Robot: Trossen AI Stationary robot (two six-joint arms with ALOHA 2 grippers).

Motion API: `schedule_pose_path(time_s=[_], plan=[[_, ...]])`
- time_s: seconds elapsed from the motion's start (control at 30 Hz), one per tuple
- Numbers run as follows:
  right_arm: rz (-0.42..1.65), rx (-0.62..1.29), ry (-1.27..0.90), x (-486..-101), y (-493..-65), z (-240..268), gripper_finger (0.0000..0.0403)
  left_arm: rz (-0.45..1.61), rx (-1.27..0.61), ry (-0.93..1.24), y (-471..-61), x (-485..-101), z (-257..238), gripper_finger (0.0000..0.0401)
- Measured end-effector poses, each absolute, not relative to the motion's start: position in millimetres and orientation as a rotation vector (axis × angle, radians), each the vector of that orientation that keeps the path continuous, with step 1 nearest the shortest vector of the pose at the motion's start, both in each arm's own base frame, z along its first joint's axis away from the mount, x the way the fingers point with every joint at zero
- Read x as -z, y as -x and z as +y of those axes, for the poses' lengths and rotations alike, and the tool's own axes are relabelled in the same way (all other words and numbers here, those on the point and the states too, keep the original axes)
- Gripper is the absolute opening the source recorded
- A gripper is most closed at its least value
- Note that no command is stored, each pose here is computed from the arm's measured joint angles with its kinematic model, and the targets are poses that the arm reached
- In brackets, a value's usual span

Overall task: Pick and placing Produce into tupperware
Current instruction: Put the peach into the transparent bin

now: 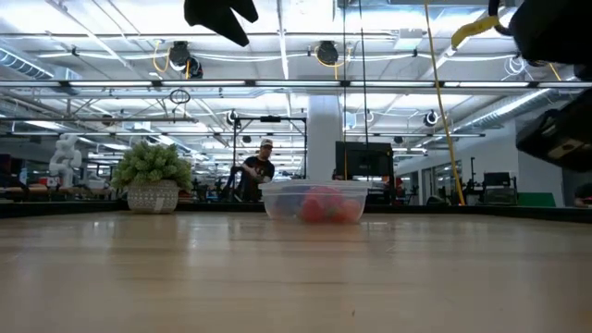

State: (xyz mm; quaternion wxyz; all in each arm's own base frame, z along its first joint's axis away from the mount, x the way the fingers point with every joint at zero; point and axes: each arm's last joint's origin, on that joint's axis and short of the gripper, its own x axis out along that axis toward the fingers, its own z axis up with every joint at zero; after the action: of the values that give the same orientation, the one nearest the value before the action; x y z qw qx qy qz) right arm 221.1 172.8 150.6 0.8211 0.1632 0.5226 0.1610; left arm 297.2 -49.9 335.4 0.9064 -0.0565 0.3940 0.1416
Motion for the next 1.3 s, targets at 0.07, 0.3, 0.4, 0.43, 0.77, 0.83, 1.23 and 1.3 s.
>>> schedule_pose_path(time_s=[0.07,0.3,0.4,0.43,0.77,0.83,1.23,1.3], plan=[[1.117,-0.331,-0.345,-147.5,-223.9,170.5,0.0151,0.811,-0.292,0.118,-297.4,-335.6,-49.9,0.0294],[1.18,-0.285,-0.315,-134.4,-226.7,164.3,0.0151,0.811,-0.292,0.115,-297.5,-335.4,-49.7,0.0294],[1.196,-0.275,-0.311,-129.1,-227.5,164.5,0.0151,0.812,-0.291,0.112,-297.5,-335.4,-49.6,0.0294],[1.198,-0.273,-0.31,-127.9,-228.0,164.8,0.0151,0.812,-0.291,0.112,-297.6,-335.4,-49.6,0.0294],[1.17,-0.26,-0.333,-135.0,-231.8,157.2,0.0151,0.812,-0.291,0.111,-297.7,-335.3,-49.6,0.0294],[1.164,-0.251,-0.327,-136.4,-233.7,152.8,0.0151,0.812,-0.292,0.112,-297.7,-335.3,-49.5,0.0294],[1.178,-0.229,-0.287,-134.7,-238.8,138.5,0.0151,0.812,-0.292,0.112,-297.8,-335.2,-49.4,0.0294],[1.177,-0.231,-0.285,-134.7,-238.7,138.8,0.0151,0.812,-0.292,0.112,-297.8,-335.2,-49.4,0.0294]])
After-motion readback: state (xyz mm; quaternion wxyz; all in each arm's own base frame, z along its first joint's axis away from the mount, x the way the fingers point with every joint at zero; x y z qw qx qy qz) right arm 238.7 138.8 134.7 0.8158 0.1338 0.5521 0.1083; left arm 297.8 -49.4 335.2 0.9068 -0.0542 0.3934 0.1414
